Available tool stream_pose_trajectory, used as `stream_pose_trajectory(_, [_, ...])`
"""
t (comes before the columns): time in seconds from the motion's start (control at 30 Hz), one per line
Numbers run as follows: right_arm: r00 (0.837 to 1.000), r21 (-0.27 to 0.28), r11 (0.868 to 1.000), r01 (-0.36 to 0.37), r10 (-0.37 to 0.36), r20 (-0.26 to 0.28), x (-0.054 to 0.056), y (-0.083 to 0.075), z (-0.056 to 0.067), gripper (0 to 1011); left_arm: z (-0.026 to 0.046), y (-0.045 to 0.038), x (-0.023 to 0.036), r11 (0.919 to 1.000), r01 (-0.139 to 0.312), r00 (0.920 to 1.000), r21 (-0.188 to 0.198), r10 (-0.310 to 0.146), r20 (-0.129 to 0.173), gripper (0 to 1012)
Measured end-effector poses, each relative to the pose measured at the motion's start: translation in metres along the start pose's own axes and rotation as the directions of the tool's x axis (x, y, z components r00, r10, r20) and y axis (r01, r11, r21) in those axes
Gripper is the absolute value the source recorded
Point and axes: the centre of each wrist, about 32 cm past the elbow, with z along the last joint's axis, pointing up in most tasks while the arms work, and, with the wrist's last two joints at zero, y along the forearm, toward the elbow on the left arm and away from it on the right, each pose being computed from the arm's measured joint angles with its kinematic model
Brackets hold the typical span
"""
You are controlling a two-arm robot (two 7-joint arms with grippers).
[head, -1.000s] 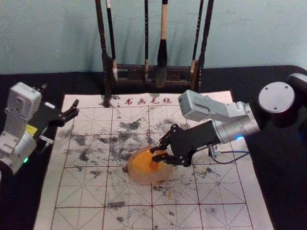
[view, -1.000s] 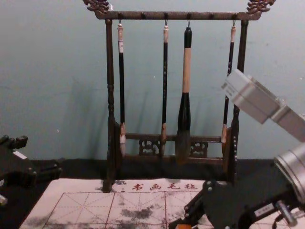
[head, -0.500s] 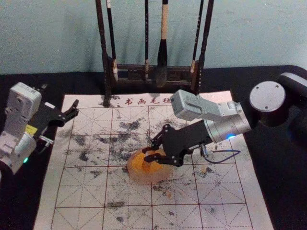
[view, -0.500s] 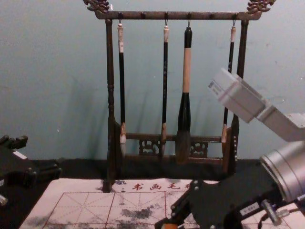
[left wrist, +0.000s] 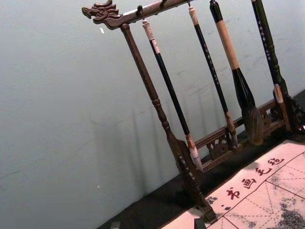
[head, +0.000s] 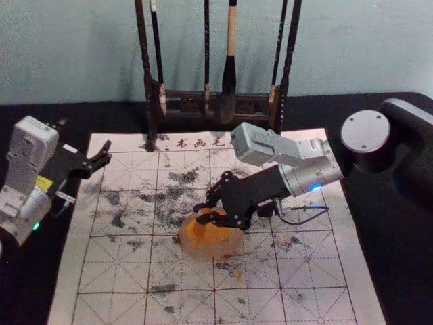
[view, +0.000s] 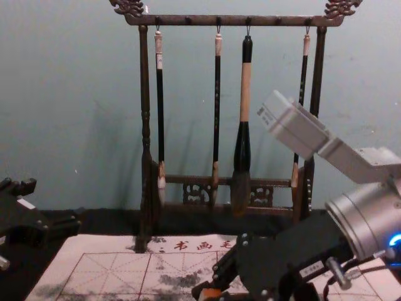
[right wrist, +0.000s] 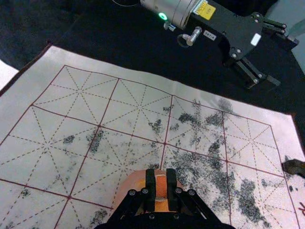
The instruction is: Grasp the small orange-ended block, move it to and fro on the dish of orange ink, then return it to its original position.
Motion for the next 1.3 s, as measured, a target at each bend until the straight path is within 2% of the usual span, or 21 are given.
stream_pose_trajectory(0.53, [0.999, -0.020, 0.999, 0.034, -0.034, -0.005, 0.005, -0.005, -0.004, 132, 0.0000, 0.0000, 0.0000, 1.0000, 0.000, 1.0000, 0.000, 0.000, 0.000, 1001])
stream_pose_trajectory(1.3, [0.998, -0.035, 0.997, 0.070, -0.070, -0.005, 0.001, -0.017, -0.004, 132, 0.0000, 0.0000, 0.0000, 1.0000, 0.000, 1.0000, 0.000, 0.000, 0.000, 1001])
